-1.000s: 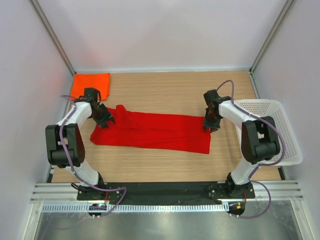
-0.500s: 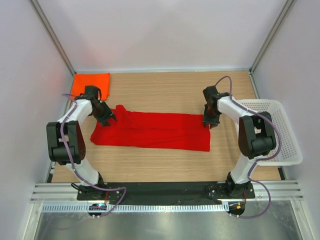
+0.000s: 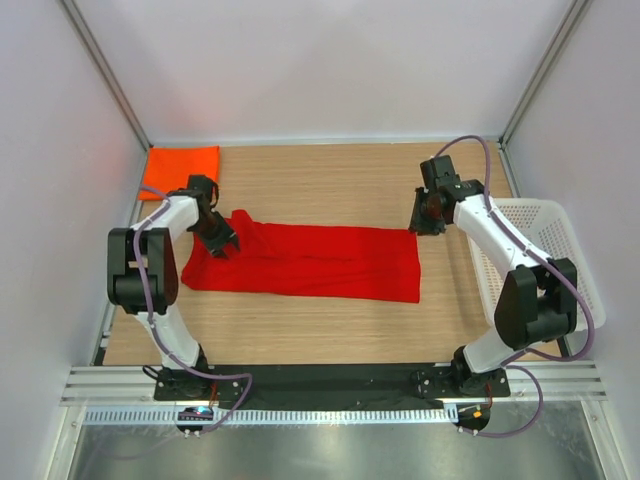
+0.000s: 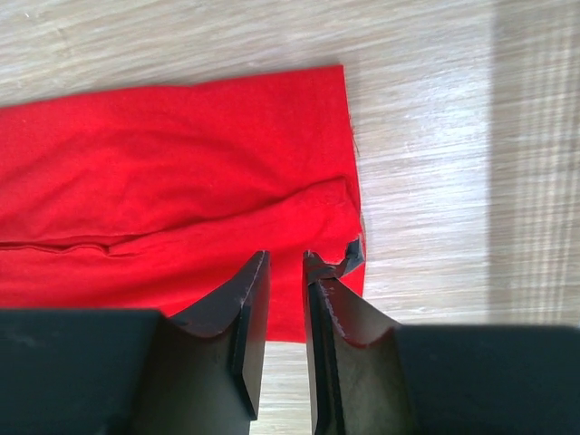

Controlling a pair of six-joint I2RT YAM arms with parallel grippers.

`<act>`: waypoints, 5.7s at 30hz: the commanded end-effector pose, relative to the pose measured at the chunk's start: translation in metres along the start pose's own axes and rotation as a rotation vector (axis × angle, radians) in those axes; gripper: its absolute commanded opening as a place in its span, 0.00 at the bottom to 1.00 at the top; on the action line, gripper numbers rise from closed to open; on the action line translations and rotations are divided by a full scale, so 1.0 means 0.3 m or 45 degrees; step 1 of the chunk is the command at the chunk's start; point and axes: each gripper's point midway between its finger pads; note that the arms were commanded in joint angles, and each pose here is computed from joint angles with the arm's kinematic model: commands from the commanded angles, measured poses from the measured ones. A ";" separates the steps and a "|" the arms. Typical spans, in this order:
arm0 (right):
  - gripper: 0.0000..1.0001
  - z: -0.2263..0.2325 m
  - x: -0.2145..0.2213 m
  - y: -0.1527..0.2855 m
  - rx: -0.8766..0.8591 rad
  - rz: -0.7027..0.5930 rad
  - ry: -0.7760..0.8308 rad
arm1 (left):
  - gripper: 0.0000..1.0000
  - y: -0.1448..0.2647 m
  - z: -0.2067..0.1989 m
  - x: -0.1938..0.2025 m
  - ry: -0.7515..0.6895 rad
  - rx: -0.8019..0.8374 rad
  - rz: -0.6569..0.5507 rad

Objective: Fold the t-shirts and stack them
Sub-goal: Fold the tshirt

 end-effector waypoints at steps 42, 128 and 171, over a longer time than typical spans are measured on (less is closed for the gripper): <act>0.20 0.025 0.062 0.072 -0.208 -0.043 0.016 | 0.16 0.080 -0.069 -0.077 -0.078 -0.109 -0.130; 0.29 0.074 0.294 -0.039 -0.225 0.390 0.096 | 0.42 0.248 -0.056 0.068 -0.182 -0.191 -0.284; 0.86 0.156 0.189 -0.284 0.032 0.392 0.729 | 0.61 0.046 -0.096 -0.029 0.142 -0.665 -0.150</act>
Point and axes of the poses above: each gripper's point midway between its finger pads, its own y axis back along the fingers, its own z axis along the line the jaws close on, x = y × z, and after that the axes turned 8 degrees about -y, right-handed
